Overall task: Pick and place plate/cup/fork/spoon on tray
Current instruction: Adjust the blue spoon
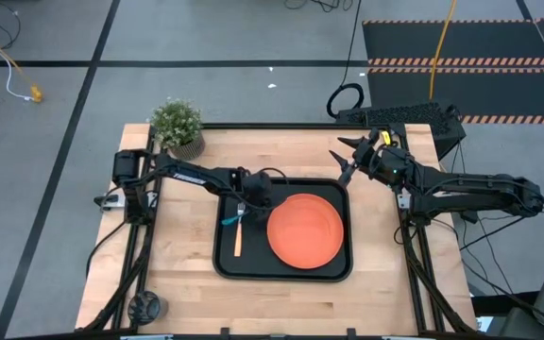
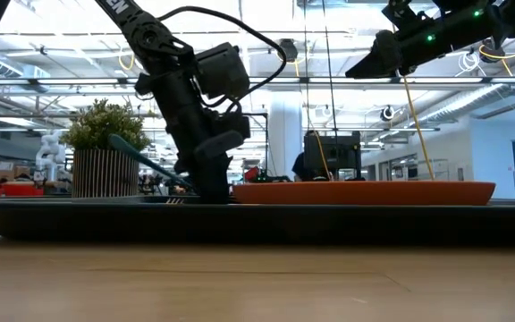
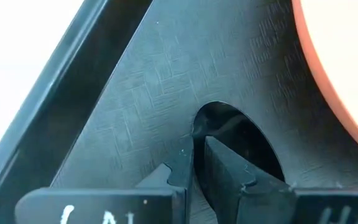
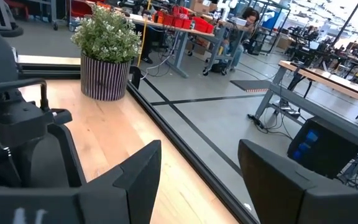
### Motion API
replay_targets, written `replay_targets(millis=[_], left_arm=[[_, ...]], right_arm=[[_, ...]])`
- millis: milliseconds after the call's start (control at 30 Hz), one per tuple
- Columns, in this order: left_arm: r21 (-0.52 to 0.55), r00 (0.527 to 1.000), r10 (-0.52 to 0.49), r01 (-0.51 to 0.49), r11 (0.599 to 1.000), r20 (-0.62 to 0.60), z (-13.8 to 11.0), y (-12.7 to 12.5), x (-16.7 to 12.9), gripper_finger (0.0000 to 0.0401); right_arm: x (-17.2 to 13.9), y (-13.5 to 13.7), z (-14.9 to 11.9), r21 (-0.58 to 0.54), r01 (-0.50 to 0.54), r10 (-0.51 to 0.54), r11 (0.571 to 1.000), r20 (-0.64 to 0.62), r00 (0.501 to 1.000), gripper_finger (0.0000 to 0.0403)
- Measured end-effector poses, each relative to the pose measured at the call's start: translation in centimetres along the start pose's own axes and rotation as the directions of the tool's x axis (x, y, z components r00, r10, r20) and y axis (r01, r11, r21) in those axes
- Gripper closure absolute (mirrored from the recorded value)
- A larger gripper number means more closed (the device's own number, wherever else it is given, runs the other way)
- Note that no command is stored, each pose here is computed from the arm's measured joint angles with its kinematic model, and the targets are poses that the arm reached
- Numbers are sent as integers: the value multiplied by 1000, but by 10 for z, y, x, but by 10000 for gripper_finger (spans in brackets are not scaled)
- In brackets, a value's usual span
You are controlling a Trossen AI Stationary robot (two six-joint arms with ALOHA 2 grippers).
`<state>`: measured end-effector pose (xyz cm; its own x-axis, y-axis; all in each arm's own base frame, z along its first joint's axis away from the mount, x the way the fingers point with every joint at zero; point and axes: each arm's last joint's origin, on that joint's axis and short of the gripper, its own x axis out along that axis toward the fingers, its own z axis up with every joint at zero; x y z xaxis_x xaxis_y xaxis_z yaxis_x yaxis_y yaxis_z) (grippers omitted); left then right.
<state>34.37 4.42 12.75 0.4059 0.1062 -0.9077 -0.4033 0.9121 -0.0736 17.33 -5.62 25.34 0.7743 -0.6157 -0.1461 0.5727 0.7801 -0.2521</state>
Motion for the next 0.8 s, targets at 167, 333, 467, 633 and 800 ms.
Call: replay_targets(millis=[167,333,467,633,800], left_arm=[[-17,999,9,-10,1000,-35,-3,1,0,361],[-16,999,15,-16,1000,-47,-5,1,-2,361],[-1,999,25,-26,1000,-32,-4,2,-13,361],[-18,998,55,-55,998,6,-2,4,-33,362],[-49,996,71,-73,996,-48,-8,2,-37,362]], right_arm=[[0,0,0,0,0,0,1000,0,1000,195],[0,0,0,0,0,0,1000,0,1000,195],[0,0,0,1,0,0,1000,0,1000,195],[0,0,0,1,-1,1,1000,0,1000,195],[0,0,-1,-2,-1,1,1000,-7,1000,195]])
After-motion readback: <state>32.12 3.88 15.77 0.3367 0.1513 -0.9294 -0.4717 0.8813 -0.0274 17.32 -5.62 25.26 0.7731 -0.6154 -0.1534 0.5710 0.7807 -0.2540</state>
